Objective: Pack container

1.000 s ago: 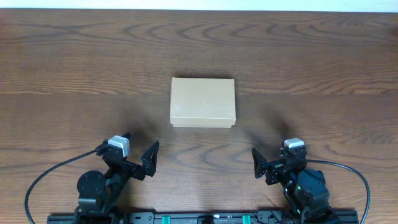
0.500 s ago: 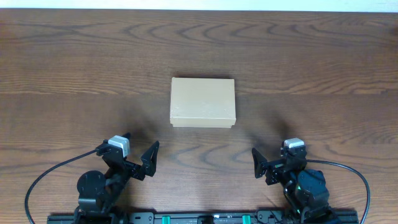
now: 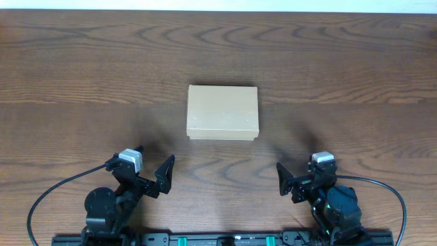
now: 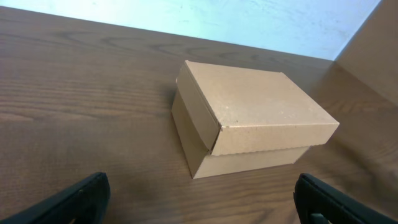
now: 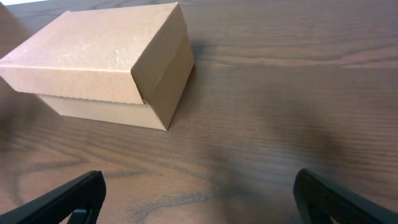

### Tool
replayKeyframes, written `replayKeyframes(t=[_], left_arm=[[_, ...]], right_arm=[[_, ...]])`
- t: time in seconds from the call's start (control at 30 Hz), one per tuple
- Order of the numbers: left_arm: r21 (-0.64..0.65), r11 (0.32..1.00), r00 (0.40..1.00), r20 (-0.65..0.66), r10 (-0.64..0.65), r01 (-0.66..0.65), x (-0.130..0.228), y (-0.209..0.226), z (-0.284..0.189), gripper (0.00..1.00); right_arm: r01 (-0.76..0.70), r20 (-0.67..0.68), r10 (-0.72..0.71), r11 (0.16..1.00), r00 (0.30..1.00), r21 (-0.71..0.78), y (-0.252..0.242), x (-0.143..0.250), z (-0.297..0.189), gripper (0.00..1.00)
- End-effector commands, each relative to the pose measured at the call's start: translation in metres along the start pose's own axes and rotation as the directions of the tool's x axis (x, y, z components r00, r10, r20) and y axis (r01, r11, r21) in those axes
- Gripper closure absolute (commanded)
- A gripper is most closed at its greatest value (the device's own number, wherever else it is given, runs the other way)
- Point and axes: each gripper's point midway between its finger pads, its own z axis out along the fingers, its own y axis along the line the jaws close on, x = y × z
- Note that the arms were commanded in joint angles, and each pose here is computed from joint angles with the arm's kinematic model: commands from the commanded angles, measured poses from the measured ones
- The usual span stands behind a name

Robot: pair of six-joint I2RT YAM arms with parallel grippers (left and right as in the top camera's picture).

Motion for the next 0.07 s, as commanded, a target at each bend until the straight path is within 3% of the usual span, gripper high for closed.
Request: replayKeyframes(t=[0.0,0.03], left_arm=[[0.001,1.000,1.000,-0.018,-0.022,0.022,0.0094,0.0024,0.0024,0.05],[0.000,1.000,1.000,-0.018,-0.022,0.022,0.0094,0.0024,0.0024,0.05]], right_arm=[[-0.002,0.009,0.001,1.000,1.000,0.004,-0.0005,-0.0008,-0.0001,0.01],[-0.002,0.009,0.001,1.000,1.000,0.004,-0.0004,-0.0008,-0.0001,0.01]])
